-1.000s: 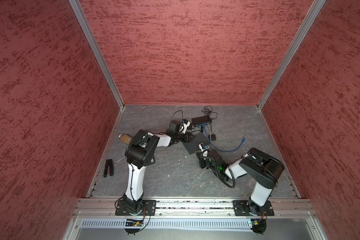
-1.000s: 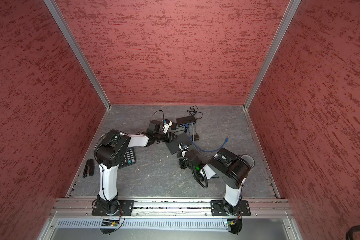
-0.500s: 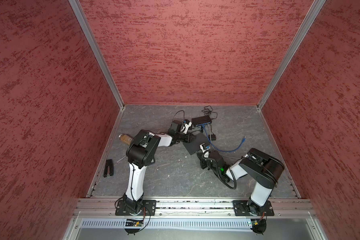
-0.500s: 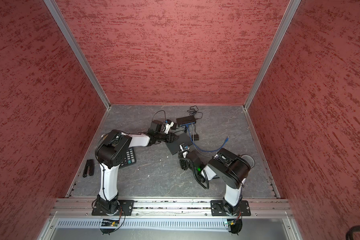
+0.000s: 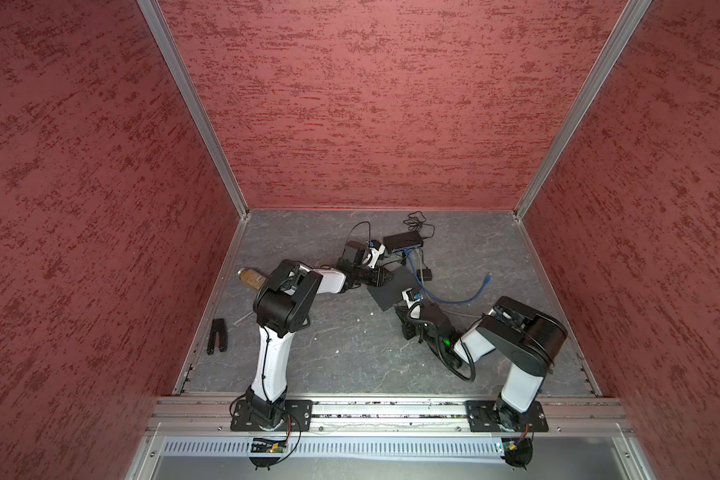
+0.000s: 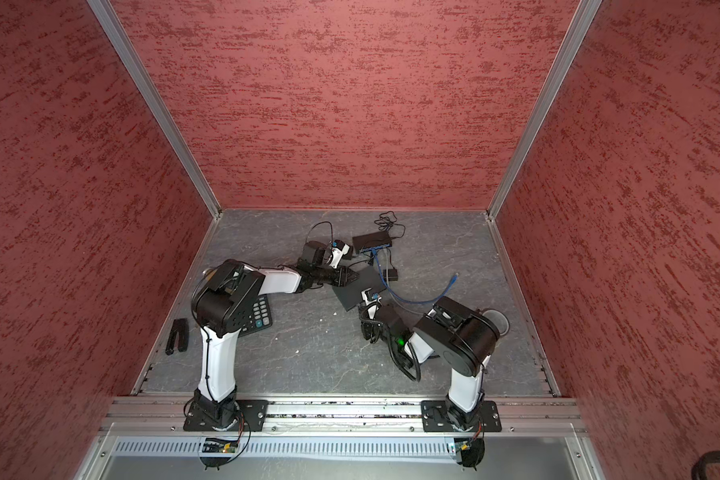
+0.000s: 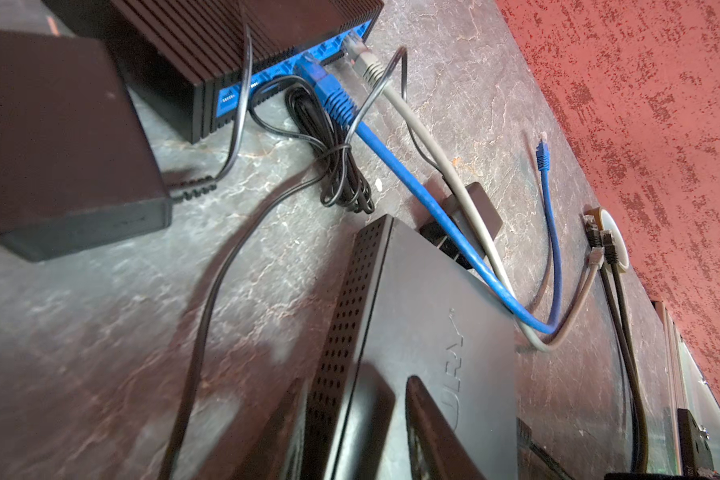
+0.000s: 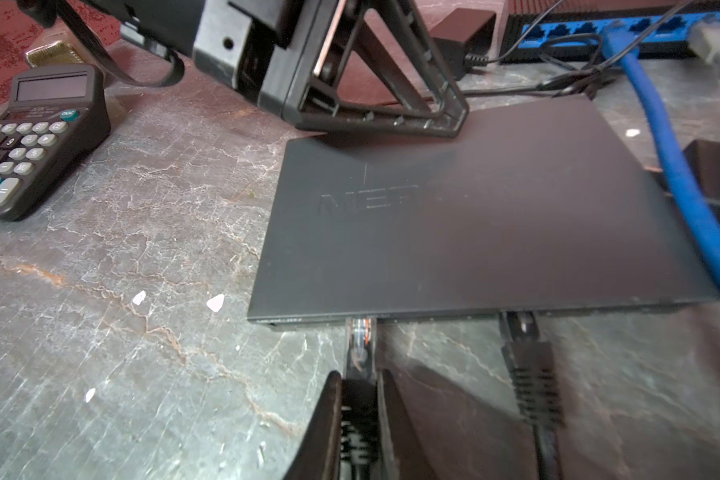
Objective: Insert the plug into the switch port
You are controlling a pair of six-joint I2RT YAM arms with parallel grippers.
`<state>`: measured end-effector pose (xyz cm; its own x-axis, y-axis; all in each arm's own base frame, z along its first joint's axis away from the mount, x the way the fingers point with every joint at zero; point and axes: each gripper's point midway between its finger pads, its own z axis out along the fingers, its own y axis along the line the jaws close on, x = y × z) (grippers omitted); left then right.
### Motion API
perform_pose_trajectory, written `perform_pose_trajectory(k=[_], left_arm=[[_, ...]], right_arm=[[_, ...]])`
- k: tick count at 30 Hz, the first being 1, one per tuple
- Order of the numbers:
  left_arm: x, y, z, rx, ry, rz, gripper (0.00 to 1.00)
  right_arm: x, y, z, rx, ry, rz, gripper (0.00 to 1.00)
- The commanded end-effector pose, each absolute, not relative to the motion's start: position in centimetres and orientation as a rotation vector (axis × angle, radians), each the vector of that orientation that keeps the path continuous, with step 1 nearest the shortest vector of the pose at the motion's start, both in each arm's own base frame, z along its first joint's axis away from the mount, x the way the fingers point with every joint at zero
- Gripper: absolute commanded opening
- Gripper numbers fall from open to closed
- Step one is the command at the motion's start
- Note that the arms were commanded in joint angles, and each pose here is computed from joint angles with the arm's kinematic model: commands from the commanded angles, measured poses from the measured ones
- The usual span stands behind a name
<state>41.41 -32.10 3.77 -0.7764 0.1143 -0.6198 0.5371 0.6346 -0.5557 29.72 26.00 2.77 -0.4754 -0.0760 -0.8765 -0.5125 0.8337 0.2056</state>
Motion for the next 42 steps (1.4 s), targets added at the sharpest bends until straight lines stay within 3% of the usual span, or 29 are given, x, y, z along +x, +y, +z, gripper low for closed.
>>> perform_pose_trajectory(k=[1, 29, 37, 42], left_arm=[[35.1, -33.5, -1.8, 0.572, 2.553, -1.117, 0.40], [31.7, -35.1, -3.8, 0.668, 2.626, -1.129, 0.37], [31.5, -35.4, -4.0, 0.681, 2.634, -1.149, 0.37], [31.9, -34.8, -4.2, 0.648, 2.641, -1.155, 0.37]], right_arm=[[32.2, 27.0, 6.9, -0.355, 1.856, 0.589, 0.09], [35.4, 26.2, 8.5, -0.174, 1.804, 0.487, 0.07], [35.8, 26.5, 8.4, -0.163, 1.801, 0.478, 0.12], [35.1, 25.7, 7.8, -0.191, 1.830, 0.444, 0.19]])
